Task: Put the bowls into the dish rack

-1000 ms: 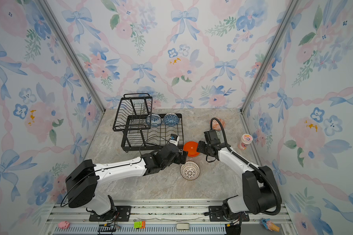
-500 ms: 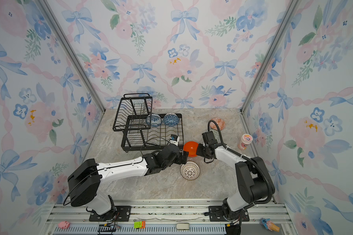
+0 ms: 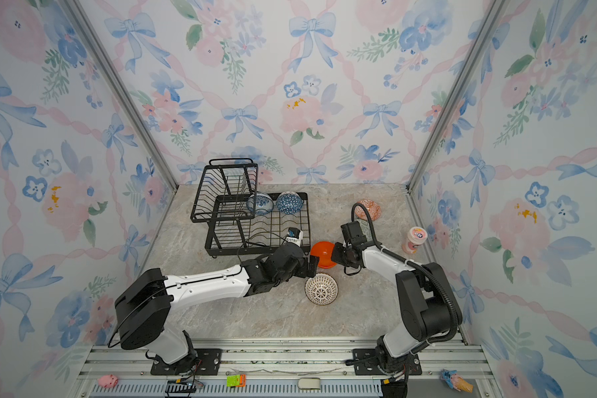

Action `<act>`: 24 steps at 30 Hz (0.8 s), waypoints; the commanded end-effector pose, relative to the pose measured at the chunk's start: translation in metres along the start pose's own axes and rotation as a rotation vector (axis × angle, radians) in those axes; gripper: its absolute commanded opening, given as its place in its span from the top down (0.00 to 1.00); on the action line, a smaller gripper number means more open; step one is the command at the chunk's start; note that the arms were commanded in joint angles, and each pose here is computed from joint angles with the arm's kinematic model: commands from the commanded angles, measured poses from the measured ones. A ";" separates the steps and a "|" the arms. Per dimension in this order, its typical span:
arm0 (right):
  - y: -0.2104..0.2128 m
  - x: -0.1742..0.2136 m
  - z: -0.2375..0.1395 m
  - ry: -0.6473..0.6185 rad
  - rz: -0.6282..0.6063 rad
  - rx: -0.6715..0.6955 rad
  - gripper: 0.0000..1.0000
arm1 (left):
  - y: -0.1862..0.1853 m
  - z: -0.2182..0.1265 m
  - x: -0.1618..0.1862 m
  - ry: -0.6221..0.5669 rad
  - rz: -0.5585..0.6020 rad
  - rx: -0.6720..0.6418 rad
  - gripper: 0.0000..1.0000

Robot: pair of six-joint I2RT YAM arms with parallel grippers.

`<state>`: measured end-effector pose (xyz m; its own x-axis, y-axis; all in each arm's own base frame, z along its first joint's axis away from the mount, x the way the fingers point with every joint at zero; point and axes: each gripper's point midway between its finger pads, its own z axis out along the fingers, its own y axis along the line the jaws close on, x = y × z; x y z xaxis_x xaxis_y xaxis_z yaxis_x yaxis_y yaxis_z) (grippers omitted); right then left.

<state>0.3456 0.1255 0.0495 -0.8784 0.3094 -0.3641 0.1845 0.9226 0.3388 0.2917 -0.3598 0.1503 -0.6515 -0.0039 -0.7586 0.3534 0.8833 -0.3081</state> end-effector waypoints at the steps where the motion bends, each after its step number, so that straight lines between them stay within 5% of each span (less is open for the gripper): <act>1: 0.006 -0.019 -0.018 -0.063 0.009 -0.005 0.91 | 0.001 -0.003 -0.011 -0.011 -0.040 0.026 0.02; 15: 0.025 -0.046 -0.080 -0.223 -0.043 -0.062 0.94 | -0.009 -0.006 -0.028 -0.017 -0.148 0.152 0.02; 24: 0.046 -0.053 -0.107 -0.327 -0.122 -0.128 0.95 | -0.009 -0.001 -0.037 -0.045 -0.221 0.187 0.16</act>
<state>0.3469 0.1204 0.1541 -0.7455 0.2924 -0.5989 0.0675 0.9271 0.3686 0.3106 -0.3647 0.1753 -0.6997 -0.1747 -0.6928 0.3297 0.7813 -0.5299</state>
